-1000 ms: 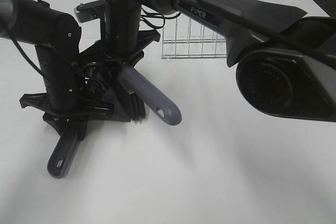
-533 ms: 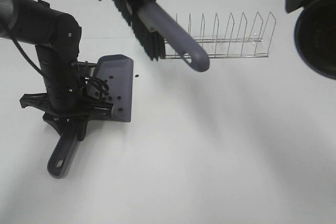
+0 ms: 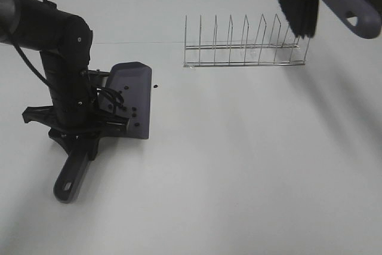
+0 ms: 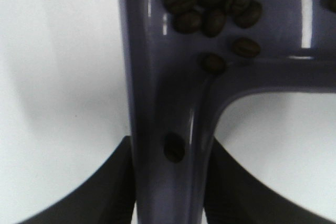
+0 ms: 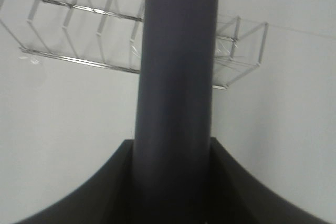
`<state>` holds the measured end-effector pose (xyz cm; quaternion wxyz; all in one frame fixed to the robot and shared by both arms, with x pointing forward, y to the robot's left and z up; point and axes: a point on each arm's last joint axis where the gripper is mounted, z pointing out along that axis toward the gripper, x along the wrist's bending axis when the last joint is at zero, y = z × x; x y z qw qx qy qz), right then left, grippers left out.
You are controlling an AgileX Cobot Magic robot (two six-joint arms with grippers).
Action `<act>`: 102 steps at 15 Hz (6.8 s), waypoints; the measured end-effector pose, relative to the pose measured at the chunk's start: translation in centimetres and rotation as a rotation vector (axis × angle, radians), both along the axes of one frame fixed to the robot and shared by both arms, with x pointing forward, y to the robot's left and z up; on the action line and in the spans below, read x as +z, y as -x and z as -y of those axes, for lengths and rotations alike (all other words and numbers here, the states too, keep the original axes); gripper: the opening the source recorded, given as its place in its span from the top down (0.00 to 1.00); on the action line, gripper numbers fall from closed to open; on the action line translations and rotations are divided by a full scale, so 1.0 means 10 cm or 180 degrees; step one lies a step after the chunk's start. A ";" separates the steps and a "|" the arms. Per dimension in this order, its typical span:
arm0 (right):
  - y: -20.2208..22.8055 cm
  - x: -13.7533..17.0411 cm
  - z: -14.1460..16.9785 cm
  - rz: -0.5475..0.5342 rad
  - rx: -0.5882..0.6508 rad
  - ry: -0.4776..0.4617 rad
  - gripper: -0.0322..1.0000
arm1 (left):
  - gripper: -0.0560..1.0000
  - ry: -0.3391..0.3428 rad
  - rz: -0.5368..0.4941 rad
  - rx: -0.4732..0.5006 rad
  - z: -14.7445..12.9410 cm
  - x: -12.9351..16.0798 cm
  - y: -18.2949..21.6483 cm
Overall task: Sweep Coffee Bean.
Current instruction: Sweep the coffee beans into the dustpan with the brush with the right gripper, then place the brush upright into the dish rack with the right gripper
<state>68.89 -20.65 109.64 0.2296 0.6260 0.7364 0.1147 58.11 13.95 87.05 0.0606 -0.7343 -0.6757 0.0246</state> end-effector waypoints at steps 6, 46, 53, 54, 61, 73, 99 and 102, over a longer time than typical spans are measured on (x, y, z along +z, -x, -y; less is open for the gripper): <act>0.21 -0.56 0.23 -0.0733 -0.0181 -0.0232 0.70 | 0.64 0.0000 0.0000 0.0000 0.00 0.00 0.00; -0.08 -0.81 -1.23 -0.0332 0.1014 0.0303 0.70 | 0.64 0.0010 0.0002 -0.0063 0.00 0.00 0.00; -0.06 -0.45 0.25 -0.0487 0.0061 0.0084 0.70 | 0.64 0.0010 0.0002 -0.0063 0.00 0.00 0.00; -0.03 -0.54 0.42 -0.0614 -0.0071 0.0003 0.70 | 0.64 0.0009 -0.0001 -0.0063 0.00 0.00 0.00; 0.08 -1.01 0.51 -0.0983 -0.0162 -0.0146 0.70 | 0.64 0.0009 -0.0001 -0.0063 0.00 0.00 0.00; -0.21 -1.41 0.51 -0.0539 -0.0090 -0.0023 0.70 | 0.64 0.0010 -0.0001 -0.0073 0.00 0.00 0.00; -0.63 -1.46 0.58 -0.0176 -0.0313 -0.0186 0.29 | 0.64 0.0025 -0.0015 -0.0056 0.01 0.00 0.00; -0.62 -1.41 0.58 -0.0144 -0.0312 -0.0191 0.26 | 0.64 0.0023 -0.0018 -0.0056 0.00 0.00 0.00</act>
